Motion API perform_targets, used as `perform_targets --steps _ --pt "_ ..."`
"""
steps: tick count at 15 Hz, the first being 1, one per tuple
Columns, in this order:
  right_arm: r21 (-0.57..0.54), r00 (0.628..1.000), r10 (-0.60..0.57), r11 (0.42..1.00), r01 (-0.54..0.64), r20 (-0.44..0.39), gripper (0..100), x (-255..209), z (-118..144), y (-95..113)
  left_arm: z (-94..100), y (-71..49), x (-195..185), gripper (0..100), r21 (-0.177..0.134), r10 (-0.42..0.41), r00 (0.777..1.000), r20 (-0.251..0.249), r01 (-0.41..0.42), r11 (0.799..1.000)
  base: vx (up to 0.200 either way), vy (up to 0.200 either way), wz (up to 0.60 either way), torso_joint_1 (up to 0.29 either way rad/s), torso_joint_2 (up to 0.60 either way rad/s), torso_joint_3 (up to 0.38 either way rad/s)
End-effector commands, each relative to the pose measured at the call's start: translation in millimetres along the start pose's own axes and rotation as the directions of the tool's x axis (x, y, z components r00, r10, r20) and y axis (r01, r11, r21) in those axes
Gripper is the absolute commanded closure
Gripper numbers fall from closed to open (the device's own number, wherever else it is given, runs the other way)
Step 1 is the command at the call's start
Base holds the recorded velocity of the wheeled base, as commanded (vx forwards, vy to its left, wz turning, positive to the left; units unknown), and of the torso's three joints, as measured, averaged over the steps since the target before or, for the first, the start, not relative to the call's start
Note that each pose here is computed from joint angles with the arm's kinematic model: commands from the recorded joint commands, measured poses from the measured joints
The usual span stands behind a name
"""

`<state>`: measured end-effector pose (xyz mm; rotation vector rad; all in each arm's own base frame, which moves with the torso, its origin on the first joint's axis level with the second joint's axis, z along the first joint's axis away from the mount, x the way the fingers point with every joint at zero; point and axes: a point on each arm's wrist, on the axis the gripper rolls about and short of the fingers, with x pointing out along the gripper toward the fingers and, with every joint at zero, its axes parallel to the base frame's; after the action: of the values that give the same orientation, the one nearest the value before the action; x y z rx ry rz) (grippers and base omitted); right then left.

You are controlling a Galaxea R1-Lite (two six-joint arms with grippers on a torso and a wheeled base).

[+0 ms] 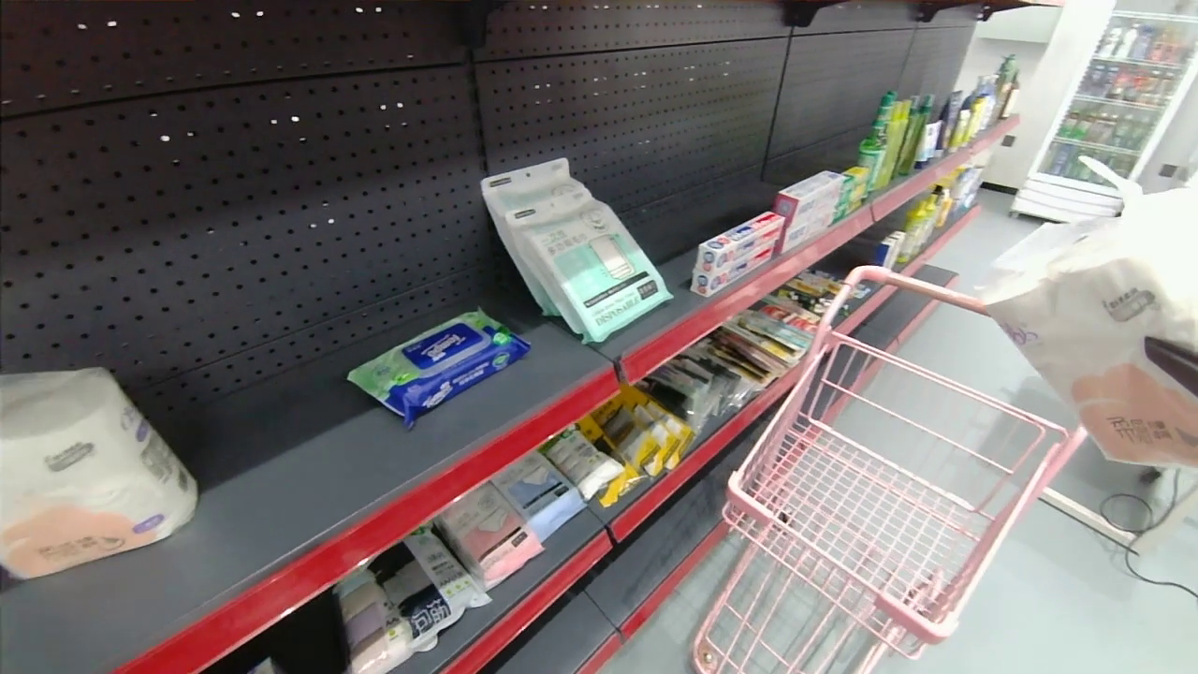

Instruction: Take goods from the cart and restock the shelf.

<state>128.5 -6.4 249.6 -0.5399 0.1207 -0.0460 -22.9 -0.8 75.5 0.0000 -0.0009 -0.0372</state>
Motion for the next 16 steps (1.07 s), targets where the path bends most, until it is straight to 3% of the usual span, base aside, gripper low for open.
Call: perform_targets --steps 1,16 --pt "0.0 1.0 0.0 1.0 0.0 -0.002 100 0.6 -0.1 0.0 0.0 0.0 0.1 0 0.0 0.0 1.0 -0.001 0.0 1.0 0.0 0.0 0.6 0.002 0.0 0.002" --pt "-0.001 1.0 0.009 1.0 -0.009 -0.018 100 1.8 -4.2 2.5 0.0 0.0 0.1 0 0.0 0.0 1.0 -0.001 0.0 1.0 0.0 0.0 0.56 0.003 0.0 0.002"
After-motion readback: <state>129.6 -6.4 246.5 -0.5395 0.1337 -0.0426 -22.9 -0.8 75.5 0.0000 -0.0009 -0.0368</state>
